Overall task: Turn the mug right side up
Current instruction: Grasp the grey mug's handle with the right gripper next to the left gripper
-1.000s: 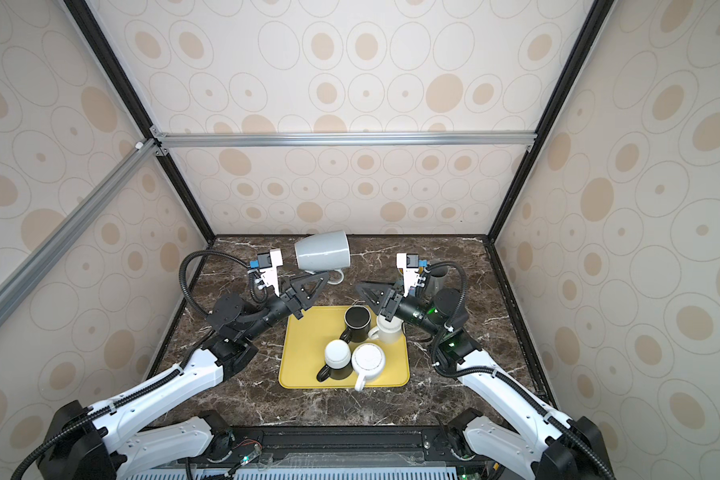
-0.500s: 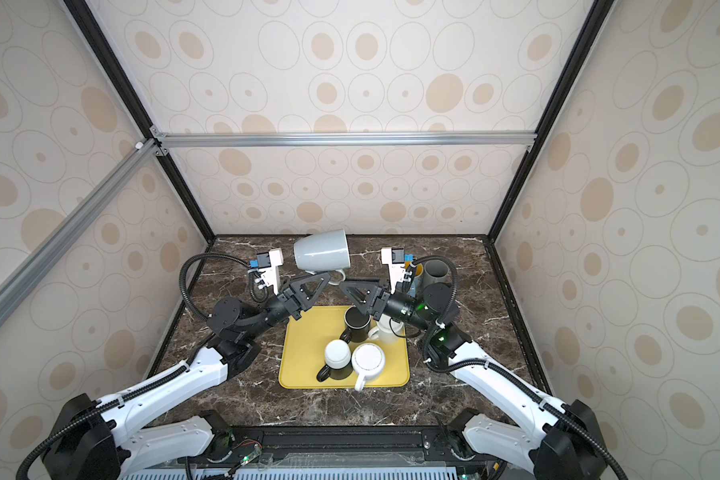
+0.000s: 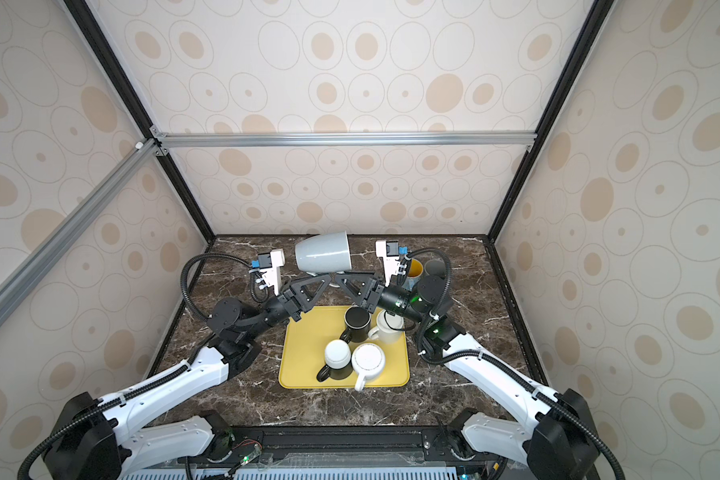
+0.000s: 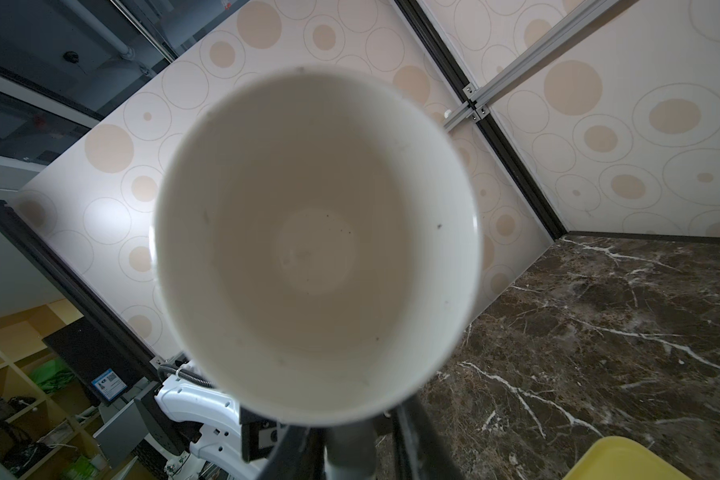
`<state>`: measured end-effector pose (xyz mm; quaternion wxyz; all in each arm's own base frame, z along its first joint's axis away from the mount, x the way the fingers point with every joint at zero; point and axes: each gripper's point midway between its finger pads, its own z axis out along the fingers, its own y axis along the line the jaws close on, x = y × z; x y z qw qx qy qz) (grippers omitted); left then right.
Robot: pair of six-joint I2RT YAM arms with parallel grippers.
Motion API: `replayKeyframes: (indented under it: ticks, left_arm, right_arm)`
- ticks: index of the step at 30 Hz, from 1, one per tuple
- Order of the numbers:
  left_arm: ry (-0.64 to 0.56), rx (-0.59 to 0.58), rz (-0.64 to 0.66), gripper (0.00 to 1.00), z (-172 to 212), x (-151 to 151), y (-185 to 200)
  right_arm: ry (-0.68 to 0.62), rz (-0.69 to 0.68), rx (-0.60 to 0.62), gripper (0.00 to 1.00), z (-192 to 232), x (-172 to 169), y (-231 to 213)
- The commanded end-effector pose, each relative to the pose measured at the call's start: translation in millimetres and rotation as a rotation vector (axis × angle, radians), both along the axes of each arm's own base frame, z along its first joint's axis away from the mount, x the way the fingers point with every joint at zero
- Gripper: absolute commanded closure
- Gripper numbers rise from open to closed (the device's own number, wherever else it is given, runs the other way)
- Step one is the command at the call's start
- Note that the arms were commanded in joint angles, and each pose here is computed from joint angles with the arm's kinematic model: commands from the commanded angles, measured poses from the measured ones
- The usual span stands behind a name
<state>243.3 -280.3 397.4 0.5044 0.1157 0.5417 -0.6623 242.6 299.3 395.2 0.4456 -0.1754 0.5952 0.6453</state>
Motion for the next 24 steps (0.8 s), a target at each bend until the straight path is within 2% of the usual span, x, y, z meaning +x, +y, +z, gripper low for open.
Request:
replayKeyframes:
  ticks: [1, 7, 11, 13, 15, 16, 19, 20, 21, 24]
  left_arm:
    - [-0.107, -0.079, -0.028, 1.00, 34, -14, 7]
    - [-0.101, -0.066, -0.036, 1.00, 31, -13, 5]
    - [-0.095, -0.059, -0.033, 1.00, 28, -12, 4]
    - [-0.087, -0.040, -0.020, 1.00, 23, -9, 3]
    - [-0.076, 0.027, 0.039, 1.00, 14, 2, 2]
    - [-0.070, 0.070, 0.065, 0.89, 10, 7, 1]
    - [-0.056, 0.203, 0.151, 0.34, -3, 23, 0]
    - [-0.055, 0.236, 0.169, 0.11, -6, 25, 1]
    - [-0.051, 0.260, 0.184, 0.01, -9, 28, 1]
    - [-0.047, 0.299, 0.230, 0.00, -15, 33, 6]
  right_arm:
    - [-0.040, 0.032, 0.030, 0.74, 17, -7, 4]
    - [-0.046, 0.036, 0.035, 0.81, 20, -9, 4]
    - [-0.053, 0.023, 0.049, 1.00, 23, -9, 2]
    - [-0.051, 0.011, 0.050, 1.00, 23, -8, 0]
    - [-0.038, -0.010, 0.042, 1.00, 23, -7, -2]
    - [-0.034, -0.023, 0.037, 1.00, 22, -6, -4]
    - [-0.015, -0.086, 0.026, 1.00, 18, 0, -11]
    - [-0.021, -0.097, 0.025, 1.00, 19, 0, -13]
    - [-0.019, -0.103, 0.018, 1.00, 18, 0, -13]
    - [-0.018, -0.110, -0.007, 1.00, 19, 0, -14]
